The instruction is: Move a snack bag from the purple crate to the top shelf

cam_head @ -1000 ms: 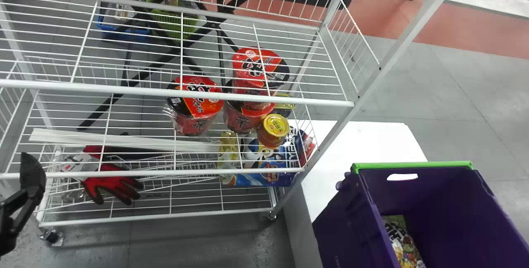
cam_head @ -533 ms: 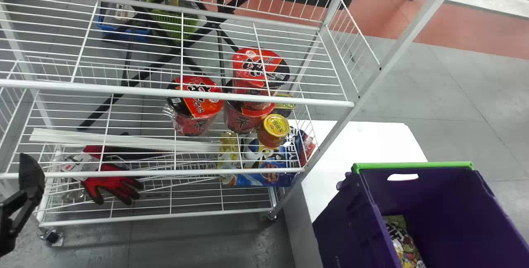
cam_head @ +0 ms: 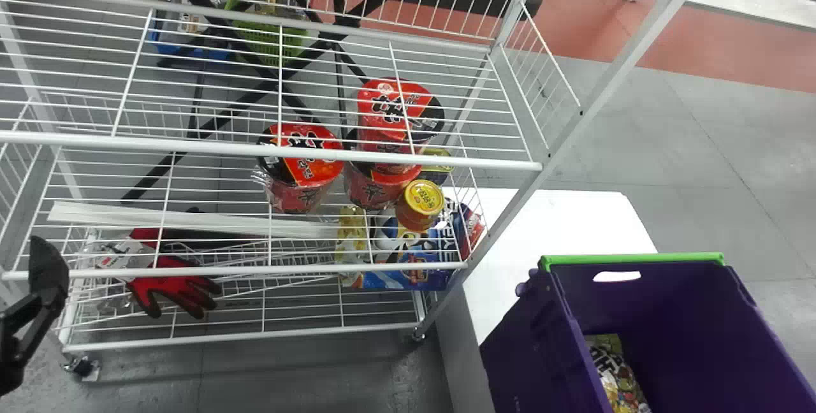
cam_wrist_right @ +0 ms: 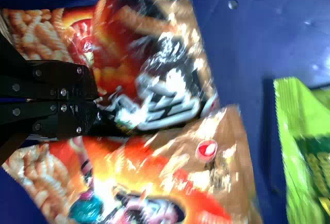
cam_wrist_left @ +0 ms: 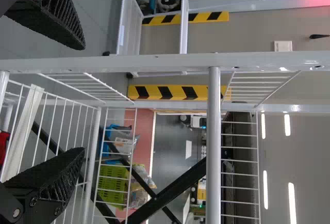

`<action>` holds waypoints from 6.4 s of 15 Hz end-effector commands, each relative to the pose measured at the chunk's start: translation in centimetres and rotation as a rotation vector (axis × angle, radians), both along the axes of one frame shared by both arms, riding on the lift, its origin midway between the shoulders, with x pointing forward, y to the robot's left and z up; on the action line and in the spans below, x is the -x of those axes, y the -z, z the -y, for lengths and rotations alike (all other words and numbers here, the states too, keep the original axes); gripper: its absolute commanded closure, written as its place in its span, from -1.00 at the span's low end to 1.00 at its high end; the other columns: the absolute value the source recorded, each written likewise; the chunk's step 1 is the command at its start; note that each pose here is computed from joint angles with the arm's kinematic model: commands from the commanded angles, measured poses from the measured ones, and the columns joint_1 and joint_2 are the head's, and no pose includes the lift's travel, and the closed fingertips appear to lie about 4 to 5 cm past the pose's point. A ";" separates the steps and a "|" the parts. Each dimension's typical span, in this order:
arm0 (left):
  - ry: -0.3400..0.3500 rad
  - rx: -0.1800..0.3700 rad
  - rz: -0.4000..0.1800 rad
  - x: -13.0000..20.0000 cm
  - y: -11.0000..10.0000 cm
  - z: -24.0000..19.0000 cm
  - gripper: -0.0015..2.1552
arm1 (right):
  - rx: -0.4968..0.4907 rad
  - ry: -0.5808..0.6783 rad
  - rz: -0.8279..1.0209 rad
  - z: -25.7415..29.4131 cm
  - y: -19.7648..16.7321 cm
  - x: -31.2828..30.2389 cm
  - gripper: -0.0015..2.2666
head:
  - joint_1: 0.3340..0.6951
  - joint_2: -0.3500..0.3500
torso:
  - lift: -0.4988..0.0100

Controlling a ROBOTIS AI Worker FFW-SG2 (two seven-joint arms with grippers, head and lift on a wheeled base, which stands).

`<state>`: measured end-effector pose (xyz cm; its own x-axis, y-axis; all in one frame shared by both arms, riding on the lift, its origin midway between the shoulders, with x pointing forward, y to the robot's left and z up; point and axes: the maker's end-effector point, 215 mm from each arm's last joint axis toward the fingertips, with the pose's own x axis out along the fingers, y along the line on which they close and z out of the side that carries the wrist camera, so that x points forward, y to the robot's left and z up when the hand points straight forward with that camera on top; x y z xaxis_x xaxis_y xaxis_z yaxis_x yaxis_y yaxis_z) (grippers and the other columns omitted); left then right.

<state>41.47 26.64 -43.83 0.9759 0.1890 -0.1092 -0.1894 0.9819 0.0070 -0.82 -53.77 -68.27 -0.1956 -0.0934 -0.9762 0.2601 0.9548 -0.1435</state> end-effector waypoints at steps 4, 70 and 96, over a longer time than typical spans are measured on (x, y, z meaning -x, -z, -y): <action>0.000 0.000 0.003 0.0 0.0 0.0 -0.89 | 0.009 0.027 -0.013 0.3 -0.6 0.4 0.82 | 1.00 -1.00 | -0.66; 0.005 0.007 0.013 -0.3 -0.2 0.2 -0.89 | 0.065 0.028 0.004 3.2 -1.7 0.9 0.88 | 1.00 -1.00 | 0.38; 0.009 0.008 0.013 -0.3 -0.2 0.4 -0.89 | 0.064 0.002 0.011 3.3 -1.3 0.6 0.88 | 1.00 -1.00 | 0.78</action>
